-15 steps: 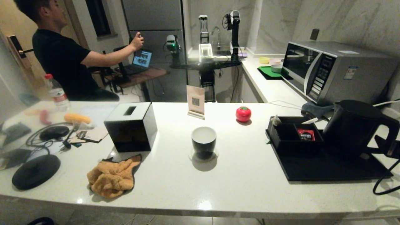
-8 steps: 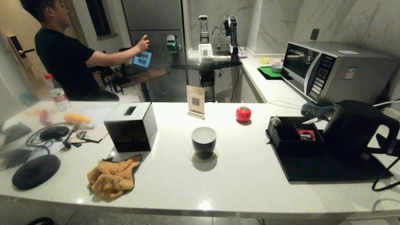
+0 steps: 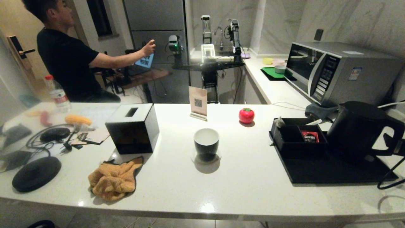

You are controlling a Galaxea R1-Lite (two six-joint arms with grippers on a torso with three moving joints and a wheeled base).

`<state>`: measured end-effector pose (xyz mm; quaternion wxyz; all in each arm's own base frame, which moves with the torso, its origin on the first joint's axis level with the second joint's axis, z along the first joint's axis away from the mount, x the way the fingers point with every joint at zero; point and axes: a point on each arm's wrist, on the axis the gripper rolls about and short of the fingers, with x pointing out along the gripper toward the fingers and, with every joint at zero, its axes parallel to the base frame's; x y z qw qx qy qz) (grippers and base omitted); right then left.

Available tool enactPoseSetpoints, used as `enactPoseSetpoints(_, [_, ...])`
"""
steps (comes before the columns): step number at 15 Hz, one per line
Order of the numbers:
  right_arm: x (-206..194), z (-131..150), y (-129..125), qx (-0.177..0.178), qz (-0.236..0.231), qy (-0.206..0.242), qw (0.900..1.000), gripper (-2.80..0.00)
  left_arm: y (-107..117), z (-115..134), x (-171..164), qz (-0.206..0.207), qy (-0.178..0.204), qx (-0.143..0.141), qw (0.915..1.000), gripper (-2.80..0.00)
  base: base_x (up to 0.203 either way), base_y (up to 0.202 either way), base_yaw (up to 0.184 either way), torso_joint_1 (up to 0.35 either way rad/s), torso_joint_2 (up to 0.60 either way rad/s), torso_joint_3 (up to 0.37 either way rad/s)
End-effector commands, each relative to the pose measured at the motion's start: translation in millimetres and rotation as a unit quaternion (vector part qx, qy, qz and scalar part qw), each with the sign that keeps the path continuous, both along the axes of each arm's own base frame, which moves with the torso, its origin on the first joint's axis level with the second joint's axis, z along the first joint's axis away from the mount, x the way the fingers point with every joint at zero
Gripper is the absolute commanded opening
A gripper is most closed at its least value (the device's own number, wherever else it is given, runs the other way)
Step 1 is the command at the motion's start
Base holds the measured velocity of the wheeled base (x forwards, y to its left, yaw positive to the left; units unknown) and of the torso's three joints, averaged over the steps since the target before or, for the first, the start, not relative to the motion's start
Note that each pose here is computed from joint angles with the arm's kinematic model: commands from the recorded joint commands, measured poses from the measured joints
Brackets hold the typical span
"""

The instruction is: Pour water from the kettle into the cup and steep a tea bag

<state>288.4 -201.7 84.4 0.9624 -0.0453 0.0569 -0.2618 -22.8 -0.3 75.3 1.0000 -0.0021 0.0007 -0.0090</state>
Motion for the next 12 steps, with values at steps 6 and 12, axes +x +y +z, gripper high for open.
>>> enactPoseSetpoints(6, [10, -7, -6, 0.005, 0.003, -0.009, 1.0, 0.0, 0, 0, 0, 0.0, 0.0, 0.0, 1.0, -2.8, 0.0, 0.0, 0.0, 0.0, 0.0, 0.0])
enactPoseSetpoints(12, [24, -4, -5, 0.01, 0.014, -0.029, 0.999, 0.0, 0, 0, 0, 0.0, 0.0, 0.0, 1.0, -2.8, 0.0, 0.0, 0.0, 0.0, 0.0, 0.0])
